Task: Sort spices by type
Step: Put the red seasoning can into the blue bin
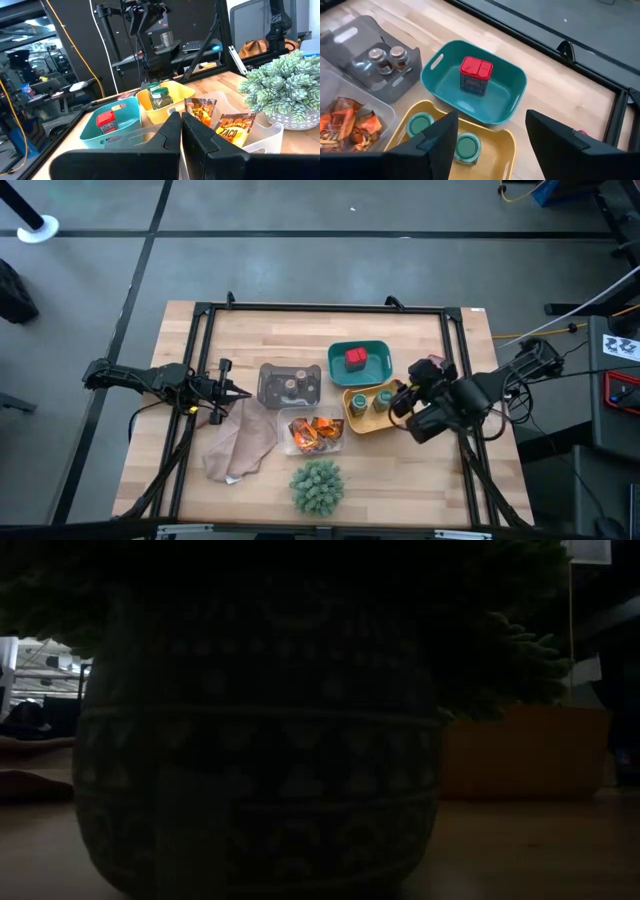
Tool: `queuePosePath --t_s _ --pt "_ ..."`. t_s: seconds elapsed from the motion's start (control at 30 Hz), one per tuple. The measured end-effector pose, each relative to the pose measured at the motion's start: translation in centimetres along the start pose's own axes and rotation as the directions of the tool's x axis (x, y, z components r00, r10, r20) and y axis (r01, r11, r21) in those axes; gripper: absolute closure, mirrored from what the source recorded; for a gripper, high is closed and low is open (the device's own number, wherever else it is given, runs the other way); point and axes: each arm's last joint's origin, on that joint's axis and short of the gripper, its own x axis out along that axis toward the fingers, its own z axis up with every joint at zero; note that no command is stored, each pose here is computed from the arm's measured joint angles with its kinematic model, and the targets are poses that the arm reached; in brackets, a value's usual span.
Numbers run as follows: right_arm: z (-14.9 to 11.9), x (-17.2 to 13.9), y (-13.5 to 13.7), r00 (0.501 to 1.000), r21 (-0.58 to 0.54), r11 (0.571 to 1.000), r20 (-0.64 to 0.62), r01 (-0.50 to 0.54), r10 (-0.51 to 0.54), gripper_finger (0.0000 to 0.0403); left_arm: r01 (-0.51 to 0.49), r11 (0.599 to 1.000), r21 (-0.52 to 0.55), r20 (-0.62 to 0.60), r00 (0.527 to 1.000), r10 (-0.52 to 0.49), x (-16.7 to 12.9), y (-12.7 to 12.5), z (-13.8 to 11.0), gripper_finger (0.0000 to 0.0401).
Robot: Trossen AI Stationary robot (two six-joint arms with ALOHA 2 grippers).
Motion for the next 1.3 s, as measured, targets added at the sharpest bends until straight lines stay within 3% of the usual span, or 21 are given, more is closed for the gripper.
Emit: queuePosePath --t_s 0.33,0.6,0.7,0.77,0.9,1.07,1.2,1.3 --pt "2.1 -1.7 -3.7 0.989 0.134 0.989 0.140 -0.064 0.045 0.0169 0.000 1.000 0.013 0.000 1.000 0.000 0.0 0.0 0.0 0.0401" --pt "3.0 0.1 -7.0 0.956 0.198 0.979 0.277 0.048 -0.102 0.0169 0.000 0.998 -0.063 0.000 1.000 0.000 0.0 0.0 0.0 0.0401" --pt "2.9 1.3 -8.4 0.957 0.269 0.958 0.239 0.097 -0.163 0.0169 -0.004 0.997 -0.075 0.000 1.000 0.004 0.0 0.0 0.0 0.0401" --pt "2.7 2.1 -9.6 0.958 0.337 0.933 0.201 0.128 -0.204 0.0169 -0.026 0.988 -0.151 0.001 1.000 0.026 0.0 0.1 0.0 0.0401" --pt "2.0 3.4 -11.4 0.960 0.479 0.859 0.108 0.179 -0.260 0.0169 -0.151 0.939 -0.310 0.018 0.986 0.164 -0.1 0.6 0.5 0.0401" --pt "0.9 4.8 -11.3 0.969 0.454 0.859 -0.053 0.238 -0.240 0.0169 -0.174 0.933 -0.315 0.058 0.978 0.202 -0.1 0.8 0.9 0.0401" --pt "-0.4 6.4 -10.4 0.962 0.400 0.876 -0.143 0.270 -0.231 0.0169 -0.198 0.960 -0.196 0.126 0.966 0.225 -0.2 1.0 1.6 0.0401" --pt "-1.8 7.5 -10.3 0.943 0.342 0.884 -0.210 0.320 -0.260 0.0169 -0.295 0.935 -0.196 0.179 0.927 0.330 -0.5 1.5 2.3 0.0401"
